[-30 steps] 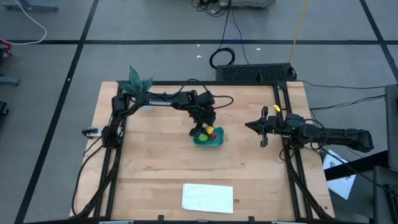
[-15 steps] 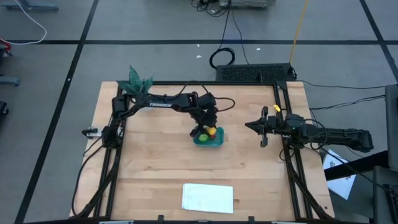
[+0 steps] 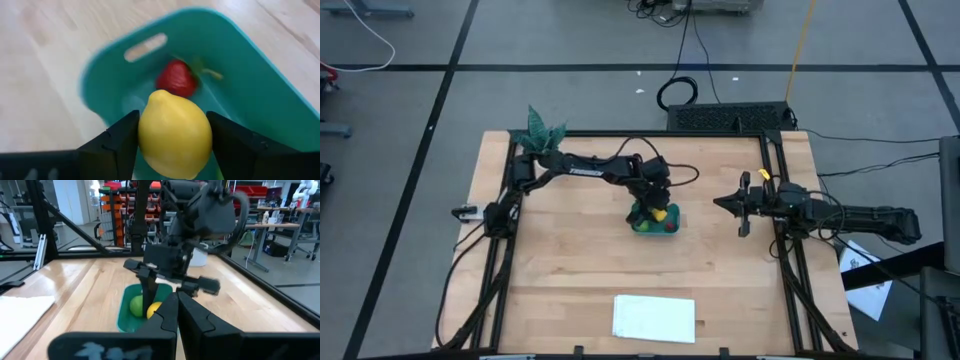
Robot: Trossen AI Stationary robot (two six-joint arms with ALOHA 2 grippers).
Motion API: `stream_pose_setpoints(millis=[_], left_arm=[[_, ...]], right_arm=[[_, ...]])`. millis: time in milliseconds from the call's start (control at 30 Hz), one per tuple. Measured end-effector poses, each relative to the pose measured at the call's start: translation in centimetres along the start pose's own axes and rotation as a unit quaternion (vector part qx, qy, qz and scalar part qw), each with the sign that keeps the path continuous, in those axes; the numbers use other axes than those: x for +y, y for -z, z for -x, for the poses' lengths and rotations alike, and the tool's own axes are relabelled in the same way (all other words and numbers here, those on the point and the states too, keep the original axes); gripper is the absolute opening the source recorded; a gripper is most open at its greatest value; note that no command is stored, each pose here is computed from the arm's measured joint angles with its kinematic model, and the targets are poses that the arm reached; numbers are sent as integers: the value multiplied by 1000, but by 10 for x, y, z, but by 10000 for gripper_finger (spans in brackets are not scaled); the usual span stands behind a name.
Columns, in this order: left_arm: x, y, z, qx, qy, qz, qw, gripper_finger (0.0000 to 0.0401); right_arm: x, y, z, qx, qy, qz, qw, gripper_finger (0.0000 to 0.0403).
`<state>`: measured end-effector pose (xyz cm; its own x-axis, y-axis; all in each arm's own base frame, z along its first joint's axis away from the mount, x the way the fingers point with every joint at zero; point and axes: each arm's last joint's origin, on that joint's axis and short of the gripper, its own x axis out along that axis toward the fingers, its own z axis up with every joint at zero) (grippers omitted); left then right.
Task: Pick and placing Produce into tupperware
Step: Put the yellow lemon into the green bin
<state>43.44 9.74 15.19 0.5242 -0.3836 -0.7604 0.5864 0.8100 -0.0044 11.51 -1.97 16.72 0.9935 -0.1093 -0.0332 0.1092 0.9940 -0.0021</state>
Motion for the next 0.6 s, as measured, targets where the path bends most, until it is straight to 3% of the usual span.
stream_pose_setpoints(millis=[333, 600], left_arm=[[1, 1, 0, -4, 5, 103, 995, 214], [-2, 0, -3, -1, 11, 110, 994, 214]], right_arm=[[0, 0, 0, 0, 0, 0, 1000, 0], [0, 0, 0, 0, 0, -8, 1000, 0]])
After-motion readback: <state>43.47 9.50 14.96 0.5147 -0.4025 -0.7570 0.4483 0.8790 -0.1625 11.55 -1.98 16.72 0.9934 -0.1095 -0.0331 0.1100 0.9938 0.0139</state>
